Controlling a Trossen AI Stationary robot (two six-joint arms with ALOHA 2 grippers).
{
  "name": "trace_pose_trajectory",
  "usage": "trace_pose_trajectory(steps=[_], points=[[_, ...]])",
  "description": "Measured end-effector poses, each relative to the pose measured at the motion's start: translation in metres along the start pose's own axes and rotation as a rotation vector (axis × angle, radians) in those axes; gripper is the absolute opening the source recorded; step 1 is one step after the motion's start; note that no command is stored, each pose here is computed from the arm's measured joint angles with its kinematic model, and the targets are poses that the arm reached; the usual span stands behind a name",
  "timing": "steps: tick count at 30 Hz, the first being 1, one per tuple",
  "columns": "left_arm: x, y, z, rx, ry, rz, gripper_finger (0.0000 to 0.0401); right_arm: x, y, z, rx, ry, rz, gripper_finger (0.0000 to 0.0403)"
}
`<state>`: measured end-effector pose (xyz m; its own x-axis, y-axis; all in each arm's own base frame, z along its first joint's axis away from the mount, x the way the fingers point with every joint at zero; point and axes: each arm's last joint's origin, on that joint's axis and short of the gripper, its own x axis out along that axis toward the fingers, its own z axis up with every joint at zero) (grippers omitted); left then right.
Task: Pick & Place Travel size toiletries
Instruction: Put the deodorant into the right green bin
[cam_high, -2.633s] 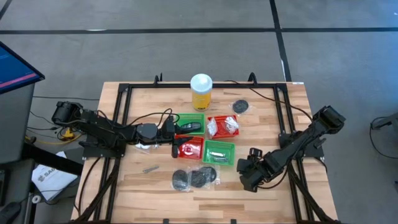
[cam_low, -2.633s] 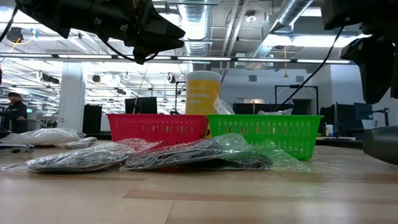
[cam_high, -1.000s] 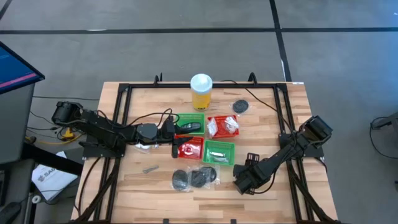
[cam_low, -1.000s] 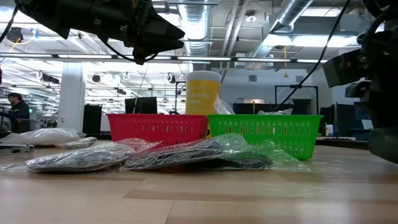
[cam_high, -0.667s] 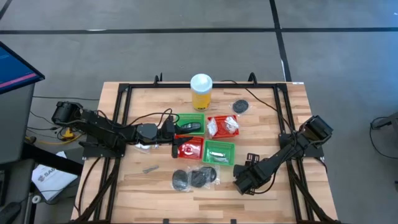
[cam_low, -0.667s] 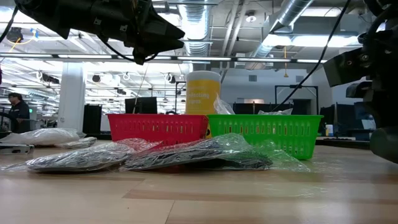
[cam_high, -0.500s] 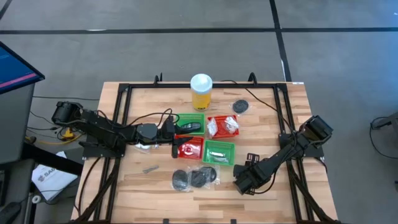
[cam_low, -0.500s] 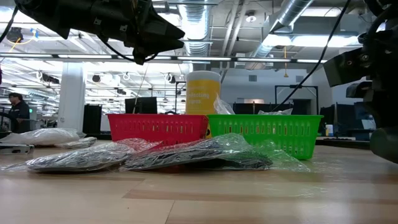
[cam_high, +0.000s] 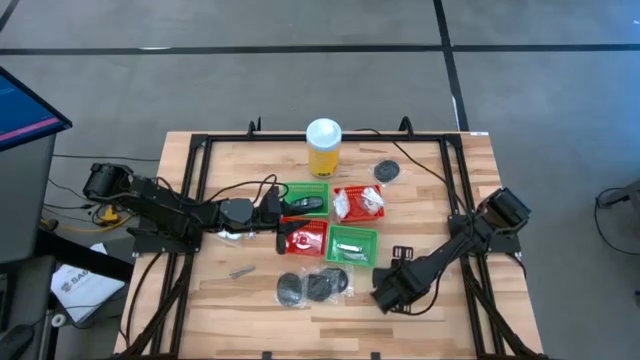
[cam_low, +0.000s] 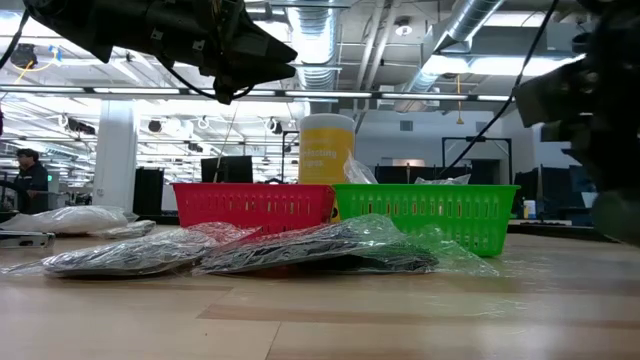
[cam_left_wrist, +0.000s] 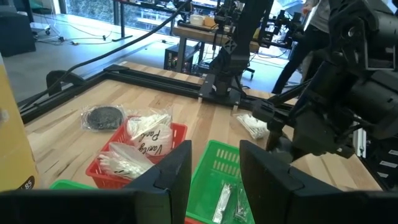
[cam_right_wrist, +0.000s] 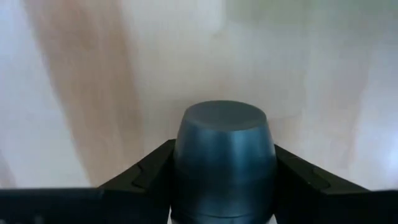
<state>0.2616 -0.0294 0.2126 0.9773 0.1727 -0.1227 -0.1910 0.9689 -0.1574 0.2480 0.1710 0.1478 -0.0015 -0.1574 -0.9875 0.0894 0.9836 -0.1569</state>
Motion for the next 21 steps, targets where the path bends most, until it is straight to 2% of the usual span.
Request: trace_pose_trajectory(steps=[7,21], points=[[0.0,0.0,0.0,0.0,0.0,0.004,0.0127,-0.015,-0.008,0.01,-0.04,0.024,-0.024,0.019],[0.0,0.0,0.0,0.0,0.0,0.003,0.0127,-0.072,-0.021,0.042,-0.149,-0.069,-0.07,0.019]])
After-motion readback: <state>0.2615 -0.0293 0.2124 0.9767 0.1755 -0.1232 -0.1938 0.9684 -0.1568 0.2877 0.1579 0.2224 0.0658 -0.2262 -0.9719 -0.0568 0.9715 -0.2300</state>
